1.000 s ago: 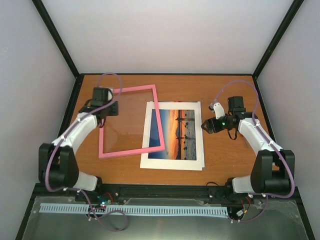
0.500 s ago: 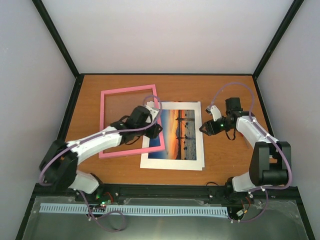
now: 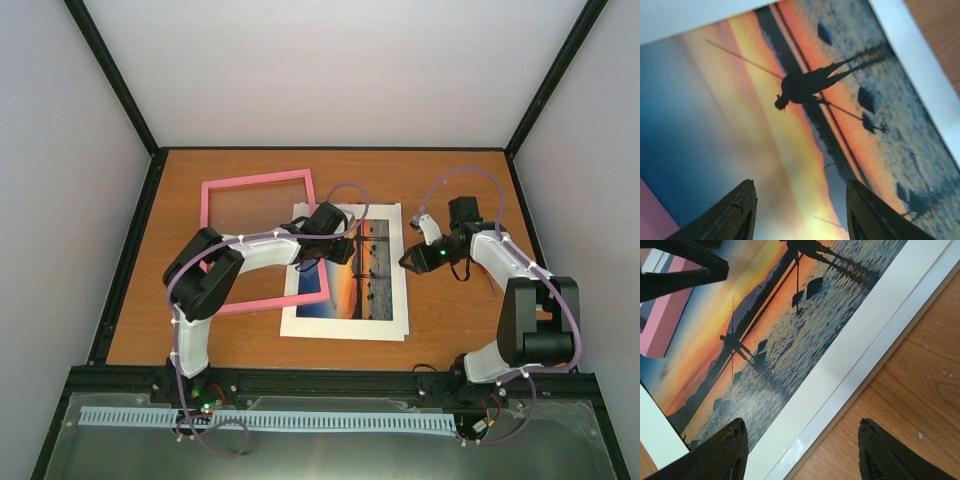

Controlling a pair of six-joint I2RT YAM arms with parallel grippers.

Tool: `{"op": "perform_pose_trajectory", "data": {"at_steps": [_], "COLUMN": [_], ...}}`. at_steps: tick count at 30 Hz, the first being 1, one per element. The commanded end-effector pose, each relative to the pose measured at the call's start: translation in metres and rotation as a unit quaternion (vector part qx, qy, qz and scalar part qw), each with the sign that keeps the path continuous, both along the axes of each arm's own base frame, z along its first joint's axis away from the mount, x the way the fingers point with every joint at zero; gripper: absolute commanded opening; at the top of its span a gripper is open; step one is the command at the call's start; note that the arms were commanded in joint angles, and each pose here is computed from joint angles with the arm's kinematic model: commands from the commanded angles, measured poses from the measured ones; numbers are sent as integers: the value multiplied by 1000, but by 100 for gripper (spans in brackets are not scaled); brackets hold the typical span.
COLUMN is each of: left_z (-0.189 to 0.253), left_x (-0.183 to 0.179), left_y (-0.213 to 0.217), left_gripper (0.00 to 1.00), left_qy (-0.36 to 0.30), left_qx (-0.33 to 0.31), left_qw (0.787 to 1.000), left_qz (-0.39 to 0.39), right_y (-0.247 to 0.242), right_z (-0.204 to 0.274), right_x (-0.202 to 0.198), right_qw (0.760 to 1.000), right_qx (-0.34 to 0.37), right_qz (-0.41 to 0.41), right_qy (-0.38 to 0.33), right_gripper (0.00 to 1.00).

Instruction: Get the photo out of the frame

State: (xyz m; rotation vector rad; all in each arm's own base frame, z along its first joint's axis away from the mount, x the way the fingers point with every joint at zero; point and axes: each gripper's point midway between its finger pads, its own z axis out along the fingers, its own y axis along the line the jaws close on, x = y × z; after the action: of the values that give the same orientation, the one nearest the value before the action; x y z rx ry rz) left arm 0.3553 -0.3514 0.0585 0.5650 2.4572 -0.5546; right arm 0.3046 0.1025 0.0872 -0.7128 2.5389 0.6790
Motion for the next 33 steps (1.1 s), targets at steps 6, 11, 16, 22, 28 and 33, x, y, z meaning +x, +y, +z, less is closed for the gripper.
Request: {"op": "perform_pose_trajectory", "data": {"at_steps": [6,11,16,22,28,33], "left_z": [-36,-33,-29,-28,-10,41], "left_x": [-14,-28,-29,-26,-29,-51], "left_y": [38,89,129,151,135,98], "left_gripper": [50,50,51,51,51,50], "left_qy": [54,61,54,47,37,-32], "left_qx": [50,57,62,75,35,-26], "left_qw": [996,991,986,982,990,998], "left_qz": [51,106,143,168,135,53], "right_y": [0,0,0,0,0,0], "right_z": [4,3,2,1,0,-1], "right_x": [-3,-3,-2,-4,-4,-3], "right_qw": [1000,1000,1000,1000,1000,1000], "right_qx": [-7,-7,-9,-8,-8,-9], "right_qz": [7,8,10,11,11,11], "right_qy": [-8,-7,-5,-1,-2,0], "right_gripper": [58,58,58,58,58,58]}}
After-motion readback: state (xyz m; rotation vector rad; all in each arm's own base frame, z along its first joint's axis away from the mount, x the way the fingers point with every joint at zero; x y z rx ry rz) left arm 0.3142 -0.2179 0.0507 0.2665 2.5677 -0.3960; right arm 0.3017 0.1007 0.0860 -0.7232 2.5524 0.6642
